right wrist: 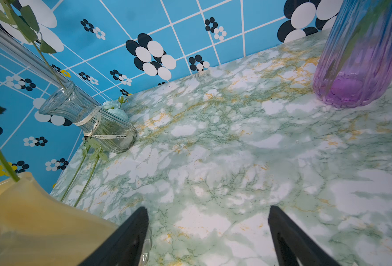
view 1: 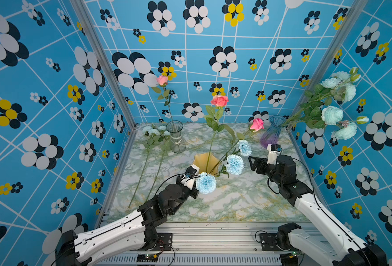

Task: Pick out blue flowers from the vase
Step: Pick up the flower from the vase.

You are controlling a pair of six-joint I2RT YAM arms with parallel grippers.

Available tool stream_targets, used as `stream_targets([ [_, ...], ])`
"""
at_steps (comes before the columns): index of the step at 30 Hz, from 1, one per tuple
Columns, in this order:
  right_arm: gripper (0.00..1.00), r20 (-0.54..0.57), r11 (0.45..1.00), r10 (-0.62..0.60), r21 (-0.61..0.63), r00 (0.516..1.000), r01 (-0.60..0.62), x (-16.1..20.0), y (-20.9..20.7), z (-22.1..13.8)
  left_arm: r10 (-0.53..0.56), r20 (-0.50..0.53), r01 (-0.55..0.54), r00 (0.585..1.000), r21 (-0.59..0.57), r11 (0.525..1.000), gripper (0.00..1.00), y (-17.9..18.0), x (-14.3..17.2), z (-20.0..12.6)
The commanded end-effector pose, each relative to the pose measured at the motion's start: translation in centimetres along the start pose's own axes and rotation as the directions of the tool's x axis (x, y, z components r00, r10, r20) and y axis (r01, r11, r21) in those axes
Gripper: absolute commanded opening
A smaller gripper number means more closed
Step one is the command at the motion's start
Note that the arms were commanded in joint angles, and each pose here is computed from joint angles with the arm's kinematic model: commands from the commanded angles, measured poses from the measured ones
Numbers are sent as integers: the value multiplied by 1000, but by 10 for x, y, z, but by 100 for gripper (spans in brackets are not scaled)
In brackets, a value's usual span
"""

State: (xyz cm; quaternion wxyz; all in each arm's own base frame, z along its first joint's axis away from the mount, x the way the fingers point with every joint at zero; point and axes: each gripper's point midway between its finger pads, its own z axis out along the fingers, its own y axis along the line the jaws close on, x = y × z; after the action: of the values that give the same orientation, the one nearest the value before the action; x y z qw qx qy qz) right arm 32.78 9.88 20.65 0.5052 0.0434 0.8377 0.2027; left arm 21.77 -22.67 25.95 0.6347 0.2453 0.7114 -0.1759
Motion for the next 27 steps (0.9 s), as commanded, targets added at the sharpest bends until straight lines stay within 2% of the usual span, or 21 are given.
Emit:
stream_targets([
  [1,85,13,1000,-3,-27,1000,3,-9,10,-4,-18,3,18,1000,-4,1000,47,5,-5,-17],
  [8,85,12,1000,-3,-28,1000,4,-10,10,-4,-37,-27,37,999,10,999,49,13,1,-41],
  [13,85,12,1000,-2,-27,1000,3,-10,10,-4,18,-80,-13,997,61,998,48,-3,3,-28],
  [21,85,13,1000,-3,-27,1000,3,-10,10,-4,66,-86,-60,994,72,996,44,-14,-2,-10],
  [27,85,15,1000,-3,-29,1000,3,-11,10,-4,61,-58,-57,996,67,996,35,-13,-11,-8],
])
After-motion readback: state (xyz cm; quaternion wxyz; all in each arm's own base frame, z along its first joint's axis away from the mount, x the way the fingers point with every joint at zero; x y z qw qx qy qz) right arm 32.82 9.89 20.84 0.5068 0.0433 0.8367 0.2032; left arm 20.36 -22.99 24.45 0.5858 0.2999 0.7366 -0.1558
